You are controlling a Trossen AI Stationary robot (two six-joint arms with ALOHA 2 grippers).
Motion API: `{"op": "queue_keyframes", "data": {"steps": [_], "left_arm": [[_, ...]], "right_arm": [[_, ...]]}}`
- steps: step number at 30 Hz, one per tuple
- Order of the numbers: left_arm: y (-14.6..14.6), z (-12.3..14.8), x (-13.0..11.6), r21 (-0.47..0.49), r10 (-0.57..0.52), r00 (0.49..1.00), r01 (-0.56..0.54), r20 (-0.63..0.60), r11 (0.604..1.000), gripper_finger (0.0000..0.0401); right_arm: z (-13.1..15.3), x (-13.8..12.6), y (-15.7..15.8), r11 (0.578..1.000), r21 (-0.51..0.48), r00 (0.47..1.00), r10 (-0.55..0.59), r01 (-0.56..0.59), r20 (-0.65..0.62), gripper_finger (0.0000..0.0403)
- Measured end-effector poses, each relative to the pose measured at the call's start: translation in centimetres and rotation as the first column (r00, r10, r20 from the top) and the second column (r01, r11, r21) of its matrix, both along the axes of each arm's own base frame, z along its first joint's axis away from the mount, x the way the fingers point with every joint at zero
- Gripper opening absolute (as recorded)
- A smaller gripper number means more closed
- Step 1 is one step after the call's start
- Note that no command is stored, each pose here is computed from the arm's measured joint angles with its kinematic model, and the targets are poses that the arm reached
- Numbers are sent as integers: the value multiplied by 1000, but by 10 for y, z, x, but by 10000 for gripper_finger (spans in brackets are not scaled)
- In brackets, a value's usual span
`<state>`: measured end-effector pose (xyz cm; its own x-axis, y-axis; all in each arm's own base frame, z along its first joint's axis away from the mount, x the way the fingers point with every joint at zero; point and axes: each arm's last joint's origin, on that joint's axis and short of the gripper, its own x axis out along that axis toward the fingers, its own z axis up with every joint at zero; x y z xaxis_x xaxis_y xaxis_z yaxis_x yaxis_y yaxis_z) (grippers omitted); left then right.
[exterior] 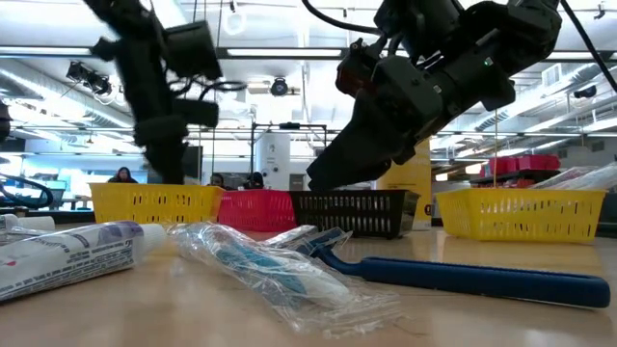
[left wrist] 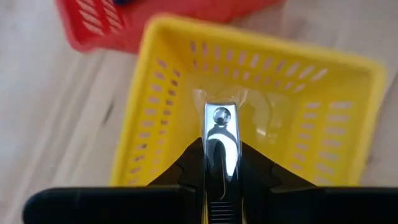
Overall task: Pick & Place Travel size toiletries
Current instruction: Put the nail cutter into the left yellow bin, then put the toothpaste into the black bin
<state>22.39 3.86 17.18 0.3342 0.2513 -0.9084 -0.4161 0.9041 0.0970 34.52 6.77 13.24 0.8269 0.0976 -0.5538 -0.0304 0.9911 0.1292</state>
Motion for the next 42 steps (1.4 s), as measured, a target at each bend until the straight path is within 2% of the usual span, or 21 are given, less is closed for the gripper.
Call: {"op": "queue_keyframes", "data": {"steps": [5, 9, 14, 20, 24, 27, 34, 39, 42], "left_arm": [[2, -22, -12, -7, 19, 1000, -20, -3, 1000, 65], [3, -26, -14, -5, 22, 1000, -22, 0, 1000, 84], [3, -25, -11, -1, 21, 999, -21, 28, 1000, 106], [2, -24, -12, -19, 62, 997, -61, 42, 998, 119], [-2, -13, -14, -22, 50, 995, -48, 92, 999, 117], [-6, 3, -19, -14, 31, 983, -29, 179, 999, 112], [-27, 44, -34, -34, -7, 905, 24, 426, 999, 100], [-51, 59, -33, -30, -101, 822, 143, 560, 989, 98], [-69, 62, -27, -17, -160, 776, 215, 610, 977, 98]], "right_arm": [[-1, 0, 0, 1000, 0, 1000, 2, -2, -6, 261], [-1, 0, 1, 999, 26, 999, 36, -36, -11, 264], [-2, -1, 1, 999, 47, 999, 29, -28, -30, 278], [-9, -7, 0, 999, 37, 992, 25, -21, -123, 289], [-9, -7, 2, 999, 46, 993, 24, -19, -115, 282], [-7, -6, 3, 997, 29, 993, 68, -65, -97, 275], [-6, -5, 7, 987, 66, 986, 150, -145, -77, 262], [-3, -6, 18, 980, 53, 981, 192, -190, -36, 247], [-2, -7, 24, 979, 84, 979, 189, -183, -70, 240]]}}
